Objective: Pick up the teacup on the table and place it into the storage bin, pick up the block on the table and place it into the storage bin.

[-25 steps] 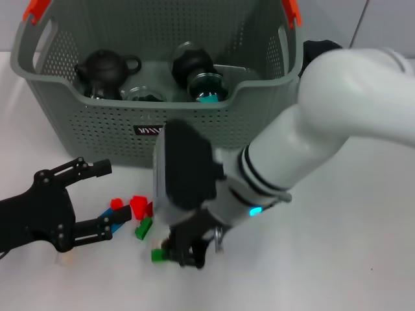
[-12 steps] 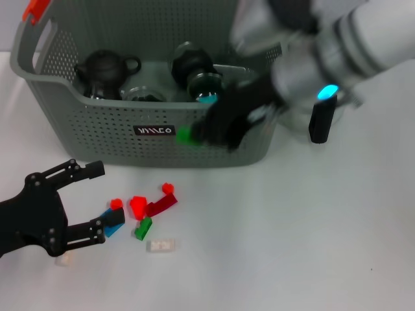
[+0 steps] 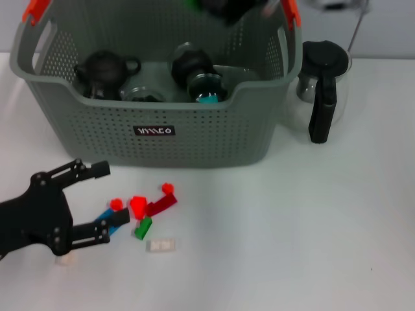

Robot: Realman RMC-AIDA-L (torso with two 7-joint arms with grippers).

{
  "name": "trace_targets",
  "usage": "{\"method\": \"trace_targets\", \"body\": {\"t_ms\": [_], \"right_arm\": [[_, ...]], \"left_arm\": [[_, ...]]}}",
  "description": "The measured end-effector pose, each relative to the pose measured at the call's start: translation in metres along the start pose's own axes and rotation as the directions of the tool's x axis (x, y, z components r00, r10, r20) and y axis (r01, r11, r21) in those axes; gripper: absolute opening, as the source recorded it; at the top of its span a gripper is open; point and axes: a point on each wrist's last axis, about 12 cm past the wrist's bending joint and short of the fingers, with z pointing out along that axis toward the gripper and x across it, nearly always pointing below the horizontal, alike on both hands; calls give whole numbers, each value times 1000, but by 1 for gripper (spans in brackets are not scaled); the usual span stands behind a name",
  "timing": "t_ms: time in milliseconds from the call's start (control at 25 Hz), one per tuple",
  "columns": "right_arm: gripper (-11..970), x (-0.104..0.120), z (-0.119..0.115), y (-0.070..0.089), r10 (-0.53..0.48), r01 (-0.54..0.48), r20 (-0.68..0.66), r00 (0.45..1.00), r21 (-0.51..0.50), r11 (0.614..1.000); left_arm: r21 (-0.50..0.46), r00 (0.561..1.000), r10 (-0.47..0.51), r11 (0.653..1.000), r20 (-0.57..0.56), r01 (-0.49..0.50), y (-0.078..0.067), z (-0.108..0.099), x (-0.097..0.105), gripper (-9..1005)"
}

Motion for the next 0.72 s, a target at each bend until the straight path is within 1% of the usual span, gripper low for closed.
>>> {"method": "trace_targets", "body": {"t_ms": [40,120,160,200,280,360,480,520,560,600,720], "right_arm": [[122,0,0,0,0,0,0,1000,0,1000],[123,9,30,3,-4,5,-67,998,14,1000],[123,13,41,6,-14,16,-99,995,23,1000],[123,16,51,8,-24,29,-130,991,31,999],[124,21,63,14,-34,40,-180,983,32,999],[208,27,65,17,-19,25,-197,980,27,999],[335,27,53,16,12,-8,-158,987,27,1000],[357,19,38,15,20,-17,-88,996,26,999],[379,16,29,15,25,-24,-52,998,24,999],[401,16,29,15,25,-24,-52,998,24,999],[468,16,0,18,45,-46,55,997,21,999]], "left_arm": [[1,1000,1,1000,1,-1,0,0,0,846],[4,1000,4,1000,3,-4,1,1,-1,846],[7,1000,5,1000,4,-5,1,2,-1,846],[9,1000,4,1000,4,-5,1,3,-1,847],[12,1000,3,1000,6,-3,1,4,-1,847],[15,1000,2,1000,8,-2,1,5,-1,847],[15,1000,2,1000,8,-2,1,5,-2,846],[16,1000,1,1000,10,-1,1,5,-2,846],[16,1000,1,1000,10,-1,1,5,-1,846],[16,1000,0,1000,11,-1,1,5,-1,846],[24,1000,1,1000,17,-1,0,5,-2,847]]}}
